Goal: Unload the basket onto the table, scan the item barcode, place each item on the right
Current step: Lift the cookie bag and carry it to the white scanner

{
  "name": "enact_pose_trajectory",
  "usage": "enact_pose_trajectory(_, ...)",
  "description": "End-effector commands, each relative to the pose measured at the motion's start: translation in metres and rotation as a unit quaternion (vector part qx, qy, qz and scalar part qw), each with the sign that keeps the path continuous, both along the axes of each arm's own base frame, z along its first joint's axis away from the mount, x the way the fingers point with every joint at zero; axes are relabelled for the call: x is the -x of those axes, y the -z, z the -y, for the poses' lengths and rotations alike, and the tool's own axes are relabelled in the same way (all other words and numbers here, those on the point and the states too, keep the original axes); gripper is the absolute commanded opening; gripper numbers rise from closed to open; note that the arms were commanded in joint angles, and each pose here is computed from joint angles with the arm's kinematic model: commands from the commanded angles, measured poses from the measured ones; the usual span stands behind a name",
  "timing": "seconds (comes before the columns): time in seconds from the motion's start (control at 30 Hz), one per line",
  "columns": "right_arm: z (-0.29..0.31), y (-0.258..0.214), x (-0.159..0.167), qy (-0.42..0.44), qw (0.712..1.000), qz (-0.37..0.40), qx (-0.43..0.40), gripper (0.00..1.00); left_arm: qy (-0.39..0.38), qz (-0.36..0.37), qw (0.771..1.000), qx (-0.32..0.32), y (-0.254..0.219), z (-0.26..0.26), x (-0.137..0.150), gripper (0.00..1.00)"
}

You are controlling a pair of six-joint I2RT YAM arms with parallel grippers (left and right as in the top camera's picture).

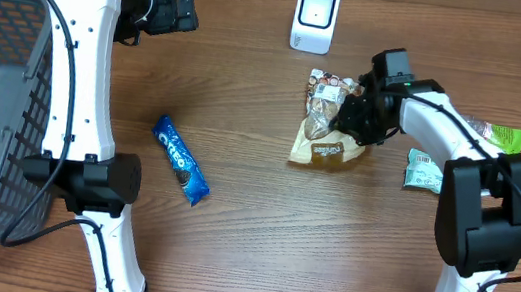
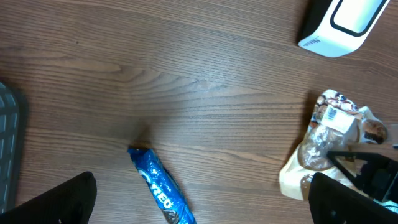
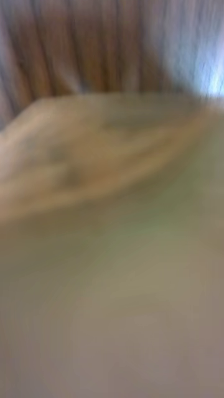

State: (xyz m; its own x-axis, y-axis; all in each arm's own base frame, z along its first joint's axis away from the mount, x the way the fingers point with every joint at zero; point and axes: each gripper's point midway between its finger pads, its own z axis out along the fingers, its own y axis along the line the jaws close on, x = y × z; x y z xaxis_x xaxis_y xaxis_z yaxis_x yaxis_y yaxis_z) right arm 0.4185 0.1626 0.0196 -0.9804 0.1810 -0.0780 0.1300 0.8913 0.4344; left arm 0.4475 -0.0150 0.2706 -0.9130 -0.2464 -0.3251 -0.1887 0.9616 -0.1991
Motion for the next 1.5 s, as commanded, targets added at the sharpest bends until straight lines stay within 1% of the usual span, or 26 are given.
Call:
enact_pose_trajectory(0.0, 0.014, 0.006, -0.001, -0.059, 0.998, 0.024, 0.026, 0.15, -0.005, 0.008, 1.0, 0.001, -0.005, 0.001, -0.001, 1.0)
enact_pose_trajectory(0.03, 0.011, 0.0, -0.001, -0.082, 0.996, 0.032, 0.012, 0.11, -0.005, 0.008, 1.0, 0.001, -0.005, 0.001, -0.001, 1.0)
enact_pose_trajectory(0.2, -0.014, -0.051, 0.003, -0.207, 0.973, 0.087, -0.059, 0.07, -0.005, 0.008, 1.0, 0.001, -0.005, 0.001, -0.001, 1.0)
enact_pose_trajectory(0.33, -0.028, -0.095, 0.011, -0.267, 0.95, 0.126, -0.099, 0.04, -0.005, 0.008, 1.0, 0.001, -0.005, 0.001, -0.001, 1.0)
enact_pose_trajectory(0.4, -0.038, -0.123, 0.018, -0.297, 0.932, 0.158, -0.133, 0.04, -0.005, 0.008, 1.0, 0.001, -0.005, 0.001, -0.001, 1.0)
enact_pose_trajectory(0.53, -0.049, -0.171, 0.031, -0.334, 0.898, 0.221, -0.179, 0.04, -0.005, 0.008, 1.0, 0.001, -0.005, 0.001, -0.001, 0.99)
enact_pose_trajectory(0.63, -0.053, -0.2, 0.039, -0.348, 0.88, 0.258, -0.196, 0.04, -0.005, 0.008, 1.0, 0.001, -0.005, 0.001, -0.001, 1.0)
enact_pose_trajectory(0.77, -0.056, -0.223, 0.047, -0.355, 0.866, 0.282, -0.212, 0.04, -0.005, 0.008, 1.0, 0.001, -0.005, 0.001, -0.001, 1.0)
enact_pose_trajectory(1.07, -0.06, -0.231, 0.05, -0.356, 0.859, 0.287, -0.232, 0.04, -0.005, 0.008, 1.0, 0.001, -0.005, 0.001, -0.001, 1.0)
enact_pose_trajectory(1.2, -0.059, -0.23, 0.043, -0.343, 0.866, 0.288, -0.223, 0.04, -0.005, 0.008, 1.0, 0.001, -0.005, 0.001, -0.001, 1.0)
enact_pose_trajectory(1.3, -0.051, -0.221, 0.025, -0.305, 0.892, 0.283, -0.175, 0.04, -0.005, 0.008, 1.0, 0.001, -0.005, 0.001, -0.001, 1.0)
enact_pose_trajectory(1.33, -0.044, -0.213, 0.011, -0.273, 0.911, 0.278, -0.133, 0.04, -0.005, 0.008, 1.0, 0.001, -0.005, 0.001, -0.001, 0.99)
enact_pose_trajectory(1.4, -0.031, -0.203, -0.01, -0.207, 0.938, 0.272, -0.063, 0.04, -0.005, 0.008, 1.0, 0.001, -0.005, 0.001, -0.001, 1.0)
enact_pose_trajectory(1.47, -0.017, -0.197, -0.031, -0.146, 0.948, 0.283, 0.016, 0.04, -0.005, 0.008, 1.0, 0.001, -0.005, 0.001, -0.001, 1.0)
